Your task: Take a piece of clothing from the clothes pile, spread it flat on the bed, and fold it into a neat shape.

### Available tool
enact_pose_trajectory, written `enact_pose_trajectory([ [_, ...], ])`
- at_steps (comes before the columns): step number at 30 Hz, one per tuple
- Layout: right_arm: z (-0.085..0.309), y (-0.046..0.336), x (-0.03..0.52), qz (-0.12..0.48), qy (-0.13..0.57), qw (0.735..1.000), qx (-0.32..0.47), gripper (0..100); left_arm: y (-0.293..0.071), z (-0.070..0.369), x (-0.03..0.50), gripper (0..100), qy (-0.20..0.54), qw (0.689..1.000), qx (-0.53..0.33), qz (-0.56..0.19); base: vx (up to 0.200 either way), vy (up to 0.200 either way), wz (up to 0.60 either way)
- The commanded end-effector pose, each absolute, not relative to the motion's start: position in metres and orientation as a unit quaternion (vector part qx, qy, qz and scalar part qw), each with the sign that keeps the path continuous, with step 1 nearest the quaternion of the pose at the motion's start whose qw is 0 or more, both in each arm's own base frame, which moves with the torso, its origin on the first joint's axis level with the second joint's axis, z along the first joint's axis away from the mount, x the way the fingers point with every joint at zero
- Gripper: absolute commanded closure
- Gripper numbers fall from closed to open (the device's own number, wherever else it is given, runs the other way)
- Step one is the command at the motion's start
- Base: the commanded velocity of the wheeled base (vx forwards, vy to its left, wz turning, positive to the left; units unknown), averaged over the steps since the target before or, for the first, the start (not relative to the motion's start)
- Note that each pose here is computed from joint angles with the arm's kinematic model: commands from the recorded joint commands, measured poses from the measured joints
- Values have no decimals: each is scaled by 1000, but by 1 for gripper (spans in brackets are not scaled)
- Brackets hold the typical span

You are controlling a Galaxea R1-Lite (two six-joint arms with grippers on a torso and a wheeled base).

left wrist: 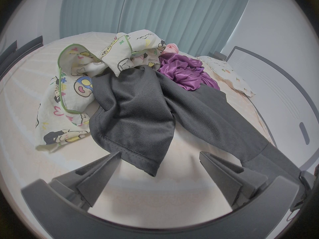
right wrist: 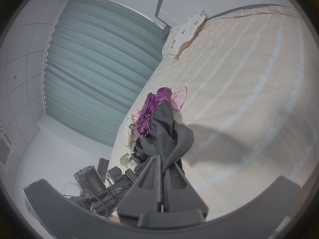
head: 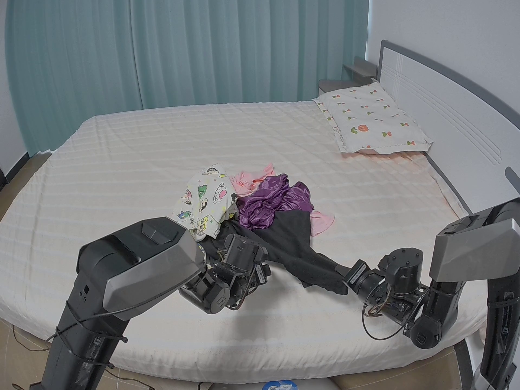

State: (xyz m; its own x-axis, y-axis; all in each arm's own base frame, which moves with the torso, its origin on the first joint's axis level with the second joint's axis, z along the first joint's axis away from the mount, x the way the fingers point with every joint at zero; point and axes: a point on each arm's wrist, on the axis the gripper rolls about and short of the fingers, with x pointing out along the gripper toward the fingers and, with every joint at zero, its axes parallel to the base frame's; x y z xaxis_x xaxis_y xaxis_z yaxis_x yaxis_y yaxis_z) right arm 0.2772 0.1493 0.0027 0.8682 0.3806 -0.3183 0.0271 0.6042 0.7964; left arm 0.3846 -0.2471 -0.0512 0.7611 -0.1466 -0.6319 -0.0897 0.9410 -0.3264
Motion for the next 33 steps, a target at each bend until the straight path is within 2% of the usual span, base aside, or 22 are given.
enact_pose_trajectory([
  [1,4,150,277,107,229,864,434,100,-252,-51,393,0,331,929,-163,-3,0,0,0],
  [8,5,150,277,108,229,865,434,100,-256,-50,404,0,324,935,-144,13,0,0,0],
  [9,5,150,277,108,229,865,434,100,-257,-50,405,100,326,935,-142,15,0,0,0],
  [14,5,150,277,108,229,865,433,100,-257,-51,404,100,334,933,-135,21,0,0,0],
  [18,5,150,276,108,229,866,432,100,-250,-60,393,100,374,920,-108,37,0,0,0],
  [22,7,150,276,110,226,865,433,100,-242,-43,383,100,377,915,-137,50,0,0,0],
  [26,17,151,276,119,214,865,439,100,-231,-4,368,100,374,907,-191,44,0,0,0],
  [29,34,151,275,134,192,865,444,100,-222,43,351,100,365,899,-243,14,0,0,0],
  [33,75,148,279,178,126,873,436,100,-208,113,328,100,325,893,-310,-33,0,0,0],
])
